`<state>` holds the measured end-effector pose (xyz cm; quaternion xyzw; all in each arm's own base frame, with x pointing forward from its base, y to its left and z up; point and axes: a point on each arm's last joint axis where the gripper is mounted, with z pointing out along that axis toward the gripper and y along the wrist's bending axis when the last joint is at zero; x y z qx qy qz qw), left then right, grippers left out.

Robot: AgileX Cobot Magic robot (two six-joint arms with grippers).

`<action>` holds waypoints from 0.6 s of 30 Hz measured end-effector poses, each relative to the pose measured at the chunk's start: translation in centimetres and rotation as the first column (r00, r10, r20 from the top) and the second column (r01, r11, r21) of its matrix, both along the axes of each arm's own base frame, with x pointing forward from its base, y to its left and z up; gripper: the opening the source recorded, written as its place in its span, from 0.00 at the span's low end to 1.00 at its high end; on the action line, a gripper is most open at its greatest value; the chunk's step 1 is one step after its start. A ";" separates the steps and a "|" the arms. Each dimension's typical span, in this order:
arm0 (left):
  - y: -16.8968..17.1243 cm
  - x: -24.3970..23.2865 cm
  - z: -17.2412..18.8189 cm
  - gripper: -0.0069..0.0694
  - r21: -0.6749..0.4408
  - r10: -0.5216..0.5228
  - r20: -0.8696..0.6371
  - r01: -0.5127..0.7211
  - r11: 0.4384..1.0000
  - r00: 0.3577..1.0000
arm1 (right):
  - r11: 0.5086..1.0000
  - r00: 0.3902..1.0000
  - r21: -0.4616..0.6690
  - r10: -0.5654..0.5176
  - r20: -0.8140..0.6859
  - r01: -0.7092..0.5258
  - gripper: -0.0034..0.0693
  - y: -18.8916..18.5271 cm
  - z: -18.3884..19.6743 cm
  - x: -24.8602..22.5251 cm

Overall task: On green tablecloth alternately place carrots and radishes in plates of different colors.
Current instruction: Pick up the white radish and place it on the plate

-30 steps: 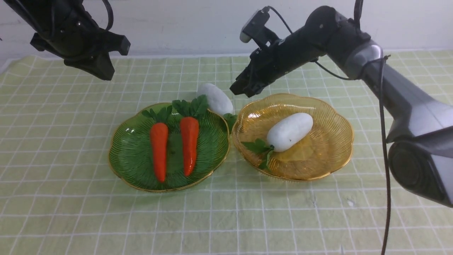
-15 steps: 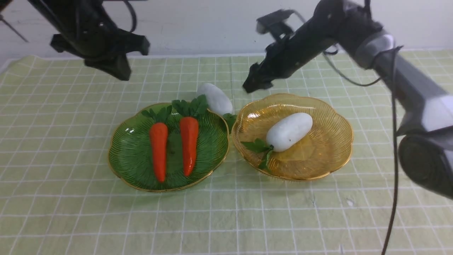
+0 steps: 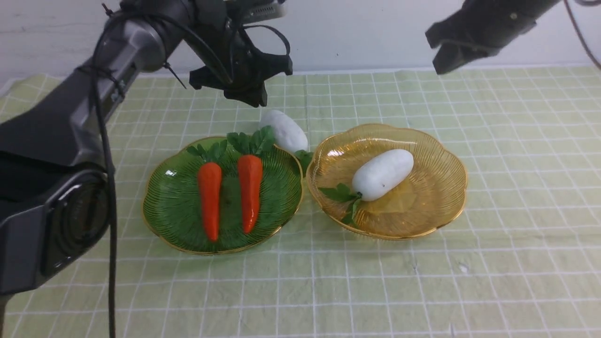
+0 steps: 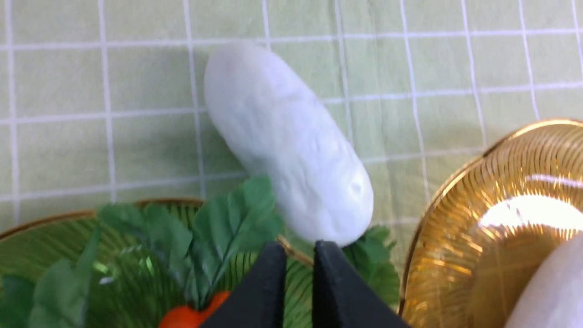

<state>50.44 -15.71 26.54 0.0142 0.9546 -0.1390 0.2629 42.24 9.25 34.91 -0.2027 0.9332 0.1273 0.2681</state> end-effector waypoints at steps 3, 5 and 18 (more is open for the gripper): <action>-0.4 1.6 -2.2 0.43 -0.020 0.015 0.056 -0.014 1.000 0.998 | 0.999 1.000 0.034 0.029 -0.009 -0.029 0.03 0.1 0.7 -1.7; -0.5 2.2 -3.1 0.53 -0.028 0.023 0.079 -0.021 0.999 0.997 | 0.998 0.999 0.056 0.040 -0.003 -0.039 0.03 0.3 1.1 -2.0; -0.7 4.7 -8.6 0.90 -0.065 0.064 0.159 -0.054 0.996 0.985 | 0.992 0.998 0.106 0.060 0.014 -0.061 0.03 0.7 1.8 -2.5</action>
